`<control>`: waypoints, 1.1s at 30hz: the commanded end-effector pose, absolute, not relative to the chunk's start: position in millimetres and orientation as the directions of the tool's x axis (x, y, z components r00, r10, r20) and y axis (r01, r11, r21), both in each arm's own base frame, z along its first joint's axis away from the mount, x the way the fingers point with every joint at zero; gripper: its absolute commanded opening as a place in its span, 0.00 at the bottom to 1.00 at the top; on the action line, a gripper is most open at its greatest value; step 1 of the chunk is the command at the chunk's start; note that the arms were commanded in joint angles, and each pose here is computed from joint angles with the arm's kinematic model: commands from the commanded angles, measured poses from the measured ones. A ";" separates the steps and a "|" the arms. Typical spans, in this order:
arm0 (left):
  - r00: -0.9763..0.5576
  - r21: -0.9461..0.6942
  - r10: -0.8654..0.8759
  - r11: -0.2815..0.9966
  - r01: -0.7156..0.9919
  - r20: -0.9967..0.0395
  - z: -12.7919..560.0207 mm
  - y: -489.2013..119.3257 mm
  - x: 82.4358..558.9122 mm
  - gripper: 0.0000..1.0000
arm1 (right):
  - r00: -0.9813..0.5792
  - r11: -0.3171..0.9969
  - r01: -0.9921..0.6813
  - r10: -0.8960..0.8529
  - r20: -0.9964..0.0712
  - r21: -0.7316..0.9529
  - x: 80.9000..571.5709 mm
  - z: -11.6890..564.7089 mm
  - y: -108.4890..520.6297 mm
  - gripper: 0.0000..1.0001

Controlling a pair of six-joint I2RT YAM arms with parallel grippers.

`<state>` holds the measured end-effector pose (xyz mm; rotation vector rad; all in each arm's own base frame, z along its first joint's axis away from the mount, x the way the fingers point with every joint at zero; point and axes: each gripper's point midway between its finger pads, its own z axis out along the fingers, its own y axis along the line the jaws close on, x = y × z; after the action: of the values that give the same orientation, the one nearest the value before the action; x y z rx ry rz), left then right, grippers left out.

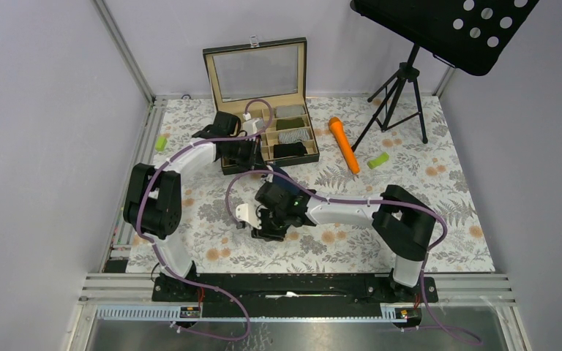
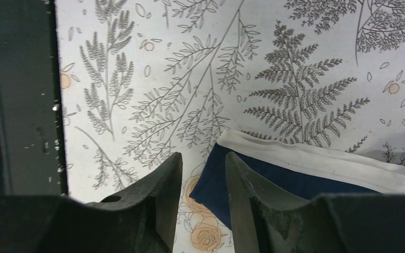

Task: Roll the underwear
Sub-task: Roll the underwear to the center of the board.

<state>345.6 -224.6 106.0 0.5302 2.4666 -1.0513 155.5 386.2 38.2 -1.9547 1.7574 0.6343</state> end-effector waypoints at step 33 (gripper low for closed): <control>-0.801 -0.567 0.246 0.595 0.570 -0.546 148.8 -204.8 331.4 0.00 | -0.081 0.158 -0.987 -0.672 -0.736 -0.036 221.4 148.9 403.6 0.00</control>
<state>326.5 -212.8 106.2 0.5394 2.5115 -1.0786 204.3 396.6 33.1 -1.7356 1.9690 0.4761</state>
